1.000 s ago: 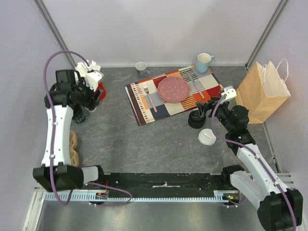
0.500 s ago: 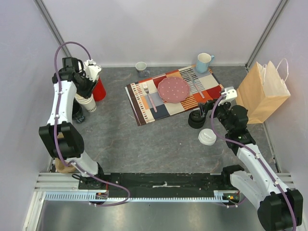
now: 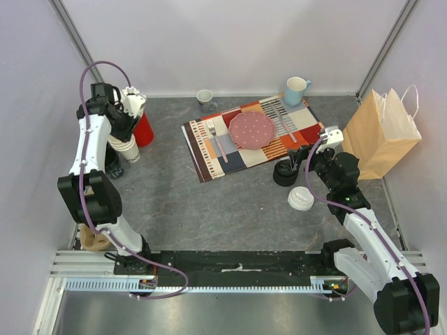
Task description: Pack the takeout coffee
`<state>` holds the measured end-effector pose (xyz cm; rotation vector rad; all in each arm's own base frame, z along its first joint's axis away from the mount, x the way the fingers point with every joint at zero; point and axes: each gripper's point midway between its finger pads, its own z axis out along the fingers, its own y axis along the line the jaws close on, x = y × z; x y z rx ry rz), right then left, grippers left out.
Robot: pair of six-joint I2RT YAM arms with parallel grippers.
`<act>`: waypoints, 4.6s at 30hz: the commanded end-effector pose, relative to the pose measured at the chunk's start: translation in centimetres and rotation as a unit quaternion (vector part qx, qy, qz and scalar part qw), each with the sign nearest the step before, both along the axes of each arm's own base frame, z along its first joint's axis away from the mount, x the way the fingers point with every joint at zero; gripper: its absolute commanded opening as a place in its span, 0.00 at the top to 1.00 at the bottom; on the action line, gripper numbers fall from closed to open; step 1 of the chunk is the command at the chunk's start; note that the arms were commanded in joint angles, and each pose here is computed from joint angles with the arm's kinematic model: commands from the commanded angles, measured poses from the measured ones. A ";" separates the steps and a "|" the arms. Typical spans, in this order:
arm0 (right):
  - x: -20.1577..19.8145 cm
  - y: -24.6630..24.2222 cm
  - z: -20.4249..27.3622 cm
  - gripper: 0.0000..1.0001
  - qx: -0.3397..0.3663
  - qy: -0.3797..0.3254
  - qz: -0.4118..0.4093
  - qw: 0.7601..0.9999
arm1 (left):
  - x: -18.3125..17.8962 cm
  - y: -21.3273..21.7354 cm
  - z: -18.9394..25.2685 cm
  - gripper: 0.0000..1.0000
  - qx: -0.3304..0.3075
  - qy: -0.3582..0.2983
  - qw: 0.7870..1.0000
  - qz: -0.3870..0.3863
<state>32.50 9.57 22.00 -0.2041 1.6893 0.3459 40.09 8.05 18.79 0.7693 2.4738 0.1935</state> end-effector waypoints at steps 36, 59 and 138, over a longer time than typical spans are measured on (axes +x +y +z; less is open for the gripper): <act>0.0 0.3 1.7 0.12 -0.001 -0.024 0.008 1.000 | 0.5 1.7 5.1 0.98 0.039 -0.036 0.998 0.029; 0.0 0.7 2.6 0.12 0.010 -0.022 0.015 1.000 | -6.9 -13.8 17.8 0.98 -0.048 -0.150 0.982 -0.108; -1.0 1.0 1.7 0.11 0.001 0.022 0.030 0.999 | -4.6 5.1 -1.2 0.33 -0.009 -0.067 0.989 0.133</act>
